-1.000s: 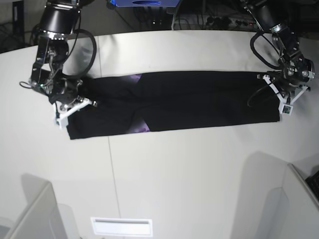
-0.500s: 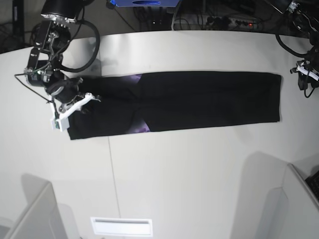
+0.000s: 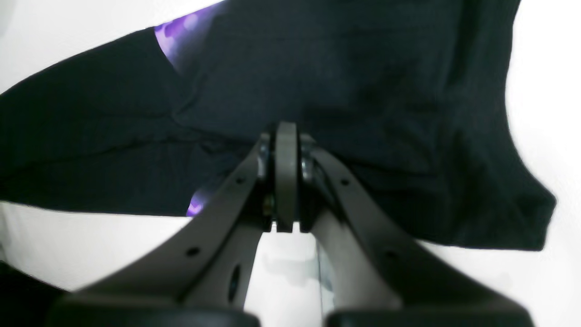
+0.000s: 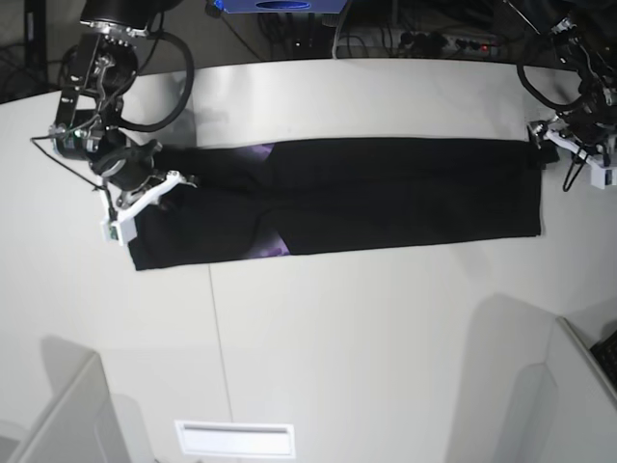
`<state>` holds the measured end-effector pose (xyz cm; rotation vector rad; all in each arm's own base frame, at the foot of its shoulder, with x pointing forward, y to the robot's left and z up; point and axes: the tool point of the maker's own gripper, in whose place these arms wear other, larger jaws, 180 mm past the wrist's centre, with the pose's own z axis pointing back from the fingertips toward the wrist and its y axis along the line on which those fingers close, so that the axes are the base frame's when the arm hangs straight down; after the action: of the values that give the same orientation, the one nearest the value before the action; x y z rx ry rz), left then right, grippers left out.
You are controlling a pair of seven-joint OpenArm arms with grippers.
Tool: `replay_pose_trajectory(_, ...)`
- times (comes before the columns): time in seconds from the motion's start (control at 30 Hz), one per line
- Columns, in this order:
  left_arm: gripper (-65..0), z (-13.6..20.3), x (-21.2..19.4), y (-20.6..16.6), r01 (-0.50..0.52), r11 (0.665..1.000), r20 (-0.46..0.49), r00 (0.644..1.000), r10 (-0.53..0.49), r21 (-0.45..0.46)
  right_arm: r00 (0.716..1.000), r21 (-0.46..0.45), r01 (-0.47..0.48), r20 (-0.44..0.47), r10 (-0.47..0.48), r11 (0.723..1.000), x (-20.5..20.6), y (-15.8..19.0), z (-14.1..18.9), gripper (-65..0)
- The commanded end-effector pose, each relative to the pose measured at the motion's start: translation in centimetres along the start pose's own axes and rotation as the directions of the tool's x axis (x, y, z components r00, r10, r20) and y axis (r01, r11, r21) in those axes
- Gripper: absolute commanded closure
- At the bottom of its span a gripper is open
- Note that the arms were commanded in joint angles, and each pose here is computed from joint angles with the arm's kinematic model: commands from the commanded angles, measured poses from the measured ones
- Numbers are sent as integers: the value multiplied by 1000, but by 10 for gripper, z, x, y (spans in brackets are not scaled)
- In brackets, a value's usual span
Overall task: Fold the T-shirt properly
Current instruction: 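Grasp the strip's ends with both grippers and pull it flat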
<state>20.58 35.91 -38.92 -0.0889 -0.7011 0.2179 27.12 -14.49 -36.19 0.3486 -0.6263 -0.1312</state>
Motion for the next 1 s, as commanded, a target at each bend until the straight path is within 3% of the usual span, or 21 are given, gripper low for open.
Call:
replay_pose_trajectory(0.0, -609, 2, 23, -2, 23, 1000, 76, 997, -22, -16, 999, 6, -14, 41, 14, 1000, 11, 2, 4, 0)
replay_pose_trajectory(0.17, -609, -18, 26, -13, -7, 998, 70, 998, 11, -67, 999, 8, -16, 31, 16, 1000, 7, 3, 3, 0)
replay_pose_trajectory(0.33, -609, -39, 17, -23, -55, 992, 26, 998, 58, -117, 997, 61, -74, -2, 75, 995, -1, 26, -4, 0)
replay_pose_trajectory(0.53, -592, -48, -1, -16, -109, 987, -30, 994, 106, -122, 994, 106, -106, -20, 108, 989, -8, 46, -9, 0)
replay_pose_trajectory(0.6, -508, -49, -4, -14, -115, 986, -38, 993, 111, -120, 993, 114, -112, -24, 115, 987, -9, 49, -10, 0)
replay_pose_trajectory(0.83, -28, -48, -4, -13, -112, 987, -38, 993, 108, -118, 993, 110, -109, -21, 112, 988, -8, 48, -10, 0)
replay_pose_trajectory(0.87, 0, -48, -4, -13, -112, 987, -38, 993, 108, -118, 993, 110, -109, -21, 112, 988, -8, 48, -10, 0)
replay_pose_trajectory(0.97, 0, -44, 1, -5, -96, 990, -34, 995, 93, -103, 993, 110, -109, -21, 112, 988, -8, 48, -10, 0)
